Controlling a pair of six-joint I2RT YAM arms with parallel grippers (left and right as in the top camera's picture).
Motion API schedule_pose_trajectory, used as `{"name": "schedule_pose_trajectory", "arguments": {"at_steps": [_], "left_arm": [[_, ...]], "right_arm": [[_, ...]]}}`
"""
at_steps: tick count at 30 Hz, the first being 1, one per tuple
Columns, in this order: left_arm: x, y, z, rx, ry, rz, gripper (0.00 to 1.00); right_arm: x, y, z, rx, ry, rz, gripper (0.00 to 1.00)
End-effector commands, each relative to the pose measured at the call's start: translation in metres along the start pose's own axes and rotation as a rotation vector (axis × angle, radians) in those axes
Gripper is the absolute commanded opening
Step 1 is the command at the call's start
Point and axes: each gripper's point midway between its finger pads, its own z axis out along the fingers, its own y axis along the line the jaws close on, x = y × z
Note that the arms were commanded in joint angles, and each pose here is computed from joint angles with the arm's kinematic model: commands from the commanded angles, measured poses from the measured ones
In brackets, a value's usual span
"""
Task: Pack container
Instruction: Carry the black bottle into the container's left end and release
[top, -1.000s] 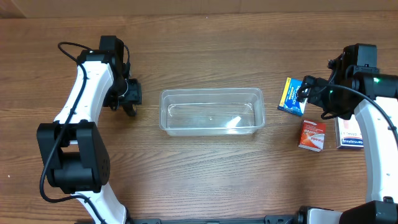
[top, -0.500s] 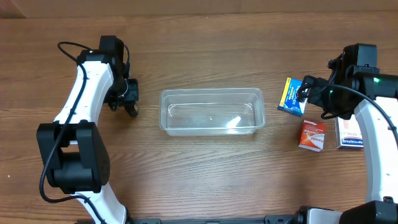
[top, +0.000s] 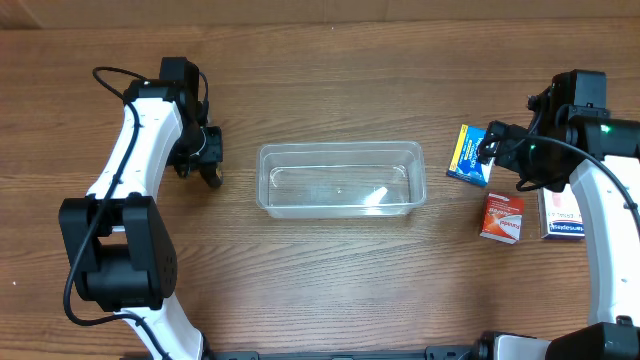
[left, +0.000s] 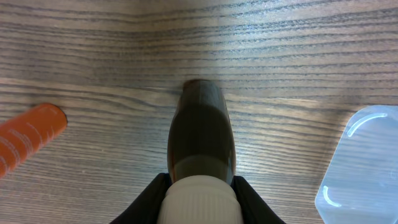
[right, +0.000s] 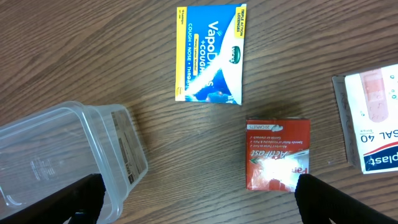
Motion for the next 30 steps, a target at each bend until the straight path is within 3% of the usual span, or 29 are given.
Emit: {"name": "schedule_pose_trajectory", "arguments": {"at_steps": [1, 8, 17, 22, 30], "left_arm": [[-0.009, 0.001, -0.010, -0.017, -0.022, -0.006, 0.04], [-0.009, -0.025, -0.090, 0.010, -0.108, 0.032, 0.04], [0.047, -0.111, -0.190, 0.134, -0.284, 0.174, 0.04], [0.064, -0.150, -0.186, 0.163, -0.261, 0.166, 0.04], [0.049, -0.158, -0.116, 0.027, -0.133, 0.101, 0.04]], "right_arm": [[-0.009, 0.004, -0.008, -0.013, -0.034, -0.006, 1.00], [-0.009, 0.004, -0.008, -0.013, -0.034, -0.006, 1.00], [-0.008, 0.004, -0.008, -0.013, -0.030, -0.005, 1.00], [-0.007, 0.003, -0.008, -0.012, -0.024, -0.005, 1.00], [-0.004, 0.003, -0.008, -0.009, -0.013, -0.003, 1.00]]}}
